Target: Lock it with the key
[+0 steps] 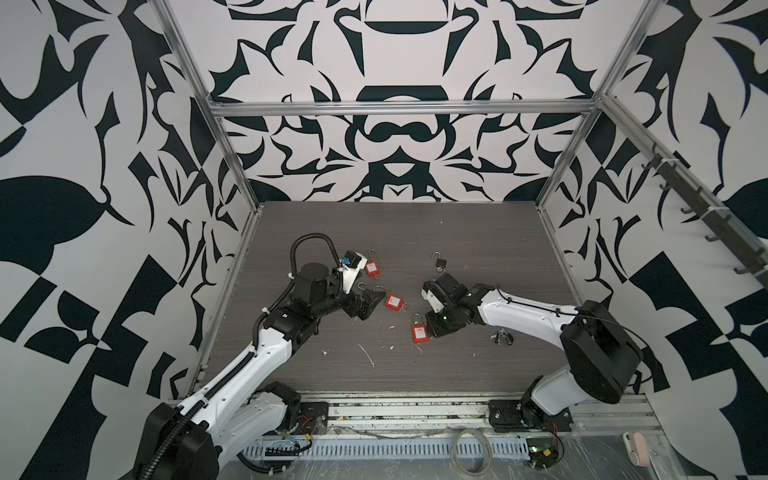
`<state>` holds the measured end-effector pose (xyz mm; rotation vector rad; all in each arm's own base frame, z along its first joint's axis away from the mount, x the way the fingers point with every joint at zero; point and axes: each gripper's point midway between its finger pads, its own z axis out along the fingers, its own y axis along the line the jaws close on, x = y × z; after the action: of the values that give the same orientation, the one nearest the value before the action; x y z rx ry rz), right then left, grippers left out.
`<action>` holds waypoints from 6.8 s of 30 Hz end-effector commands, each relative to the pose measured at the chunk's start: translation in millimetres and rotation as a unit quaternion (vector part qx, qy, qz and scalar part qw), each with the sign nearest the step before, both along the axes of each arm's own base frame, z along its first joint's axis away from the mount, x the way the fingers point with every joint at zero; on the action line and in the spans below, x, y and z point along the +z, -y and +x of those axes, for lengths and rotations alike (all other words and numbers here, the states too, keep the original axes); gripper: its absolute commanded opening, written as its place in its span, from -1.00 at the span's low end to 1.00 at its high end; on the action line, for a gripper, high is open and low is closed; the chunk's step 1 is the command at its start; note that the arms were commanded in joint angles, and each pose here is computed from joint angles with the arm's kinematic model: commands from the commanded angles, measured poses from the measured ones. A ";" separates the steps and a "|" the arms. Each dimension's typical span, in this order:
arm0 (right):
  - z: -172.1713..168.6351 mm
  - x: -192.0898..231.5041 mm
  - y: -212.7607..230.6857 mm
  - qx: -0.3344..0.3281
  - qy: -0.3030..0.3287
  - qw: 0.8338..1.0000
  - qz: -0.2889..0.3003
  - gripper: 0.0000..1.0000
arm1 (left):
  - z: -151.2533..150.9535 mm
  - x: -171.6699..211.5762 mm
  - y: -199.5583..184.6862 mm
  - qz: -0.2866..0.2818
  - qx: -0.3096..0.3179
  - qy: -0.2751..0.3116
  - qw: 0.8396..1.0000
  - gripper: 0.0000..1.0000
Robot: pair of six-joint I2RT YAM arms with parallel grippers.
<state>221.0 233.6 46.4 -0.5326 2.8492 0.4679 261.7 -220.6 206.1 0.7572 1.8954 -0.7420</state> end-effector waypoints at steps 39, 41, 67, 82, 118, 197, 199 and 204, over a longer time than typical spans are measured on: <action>74.2 -10.6 -107.3 0.307 0.137 0.942 0.017 0.09 | 3.9 -7.1 -42.4 0.070 0.102 -0.027 0.992 0.99; 74.7 -13.7 -108.3 0.305 0.137 0.942 0.000 0.03 | 4.0 -6.0 -42.0 0.068 0.101 -0.025 0.992 0.98; 84.7 -20.2 -112.7 0.231 0.110 0.966 -0.039 0.02 | 2.5 0.0 -41.8 0.060 0.100 -0.016 0.993 0.98; 54.1 86.0 -101.4 0.341 0.206 0.917 0.028 -0.59 | -11.6 11.5 -31.8 0.069 0.029 0.058 0.996 0.82; -37.3 163.3 -53.4 0.452 0.285 0.834 0.136 -0.62 | -71.5 2.9 43.7 0.073 -0.324 0.150 0.931 -0.26; -48.2 192.7 -93.5 0.453 0.333 0.797 0.219 -0.42 | -121.6 -11.7 84.8 0.004 -0.377 0.112 0.919 -1.00; -48.4 185.7 -86.3 0.459 0.320 0.805 0.195 -0.30 | -119.8 -12.4 83.2 0.008 -0.371 0.117 0.921 -1.00; -57.5 171.2 -51.5 0.460 0.260 0.841 0.116 0.02 | -120.6 -8.0 80.1 0.008 -0.365 0.134 0.921 -1.00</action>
<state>165.4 285.0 185.7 -1.6843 1.8874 0.6752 146.9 -299.6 198.7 1.5220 1.3785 -1.0044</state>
